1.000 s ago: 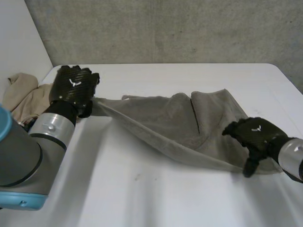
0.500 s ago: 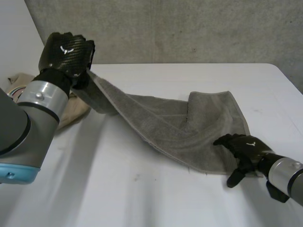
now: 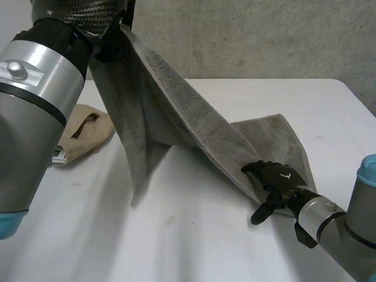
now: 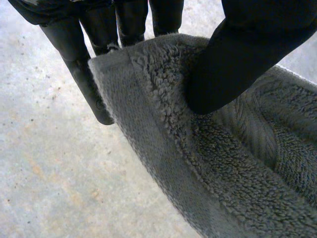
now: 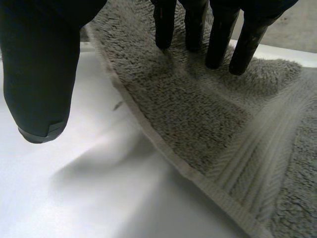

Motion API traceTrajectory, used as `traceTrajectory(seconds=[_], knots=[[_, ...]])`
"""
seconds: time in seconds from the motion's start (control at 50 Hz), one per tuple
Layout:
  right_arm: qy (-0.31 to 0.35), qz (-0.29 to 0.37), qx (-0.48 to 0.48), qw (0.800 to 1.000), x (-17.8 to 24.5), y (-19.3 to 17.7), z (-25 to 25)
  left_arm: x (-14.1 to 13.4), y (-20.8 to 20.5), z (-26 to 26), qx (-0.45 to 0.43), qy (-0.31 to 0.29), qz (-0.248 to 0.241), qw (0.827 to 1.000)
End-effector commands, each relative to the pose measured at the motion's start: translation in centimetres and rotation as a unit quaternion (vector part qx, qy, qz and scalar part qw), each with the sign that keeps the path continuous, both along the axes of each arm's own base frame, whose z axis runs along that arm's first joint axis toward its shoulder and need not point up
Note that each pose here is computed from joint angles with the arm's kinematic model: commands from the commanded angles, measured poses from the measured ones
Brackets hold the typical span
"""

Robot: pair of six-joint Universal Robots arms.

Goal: Fold the laundry.

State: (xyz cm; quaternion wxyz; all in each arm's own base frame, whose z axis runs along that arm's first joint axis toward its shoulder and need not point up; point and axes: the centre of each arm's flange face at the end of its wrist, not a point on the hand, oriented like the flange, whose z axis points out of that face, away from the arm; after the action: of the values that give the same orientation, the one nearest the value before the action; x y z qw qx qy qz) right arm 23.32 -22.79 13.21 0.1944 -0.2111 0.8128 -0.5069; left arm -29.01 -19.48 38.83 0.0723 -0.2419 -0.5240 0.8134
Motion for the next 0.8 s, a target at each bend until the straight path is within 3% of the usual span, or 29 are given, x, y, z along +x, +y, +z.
traceTrajectory(seconds=[0.02, 0.34, 0.46, 0.56, 0.64, 0.8], knots=[[-0.009, -0.048, -0.010, 0.999, 0.2, -1.3, -0.4, 0.1, 1.4, 1.1, -0.011, 0.016, -0.002, 1.000], [0.007, -0.090, -0.028, 0.996, -0.4, -3.2, -0.6, 2.2, 1.9, 3.9, -0.030, 0.074, 0.020, 0.997], [0.001, -0.129, -0.034, 0.991, -3.4, -5.4, 0.5, 3.5, 0.2, 3.9, -0.030, 0.073, 0.053, 0.995], [0.010, -0.078, -0.027, 0.997, -5.1, -6.2, 2.0, 4.4, -1.0, 3.1, -0.016, 0.068, 0.074, 0.995], [0.061, -0.036, -0.088, 0.994, -6.7, -7.2, 6.6, 5.3, -2.3, 1.2, 0.011, 0.051, 0.094, 0.994], [0.199, 0.008, -0.204, 0.958, -7.8, -5.6, 17.3, 6.4, -3.4, -3.3, 0.099, -0.021, 0.088, 0.991]])
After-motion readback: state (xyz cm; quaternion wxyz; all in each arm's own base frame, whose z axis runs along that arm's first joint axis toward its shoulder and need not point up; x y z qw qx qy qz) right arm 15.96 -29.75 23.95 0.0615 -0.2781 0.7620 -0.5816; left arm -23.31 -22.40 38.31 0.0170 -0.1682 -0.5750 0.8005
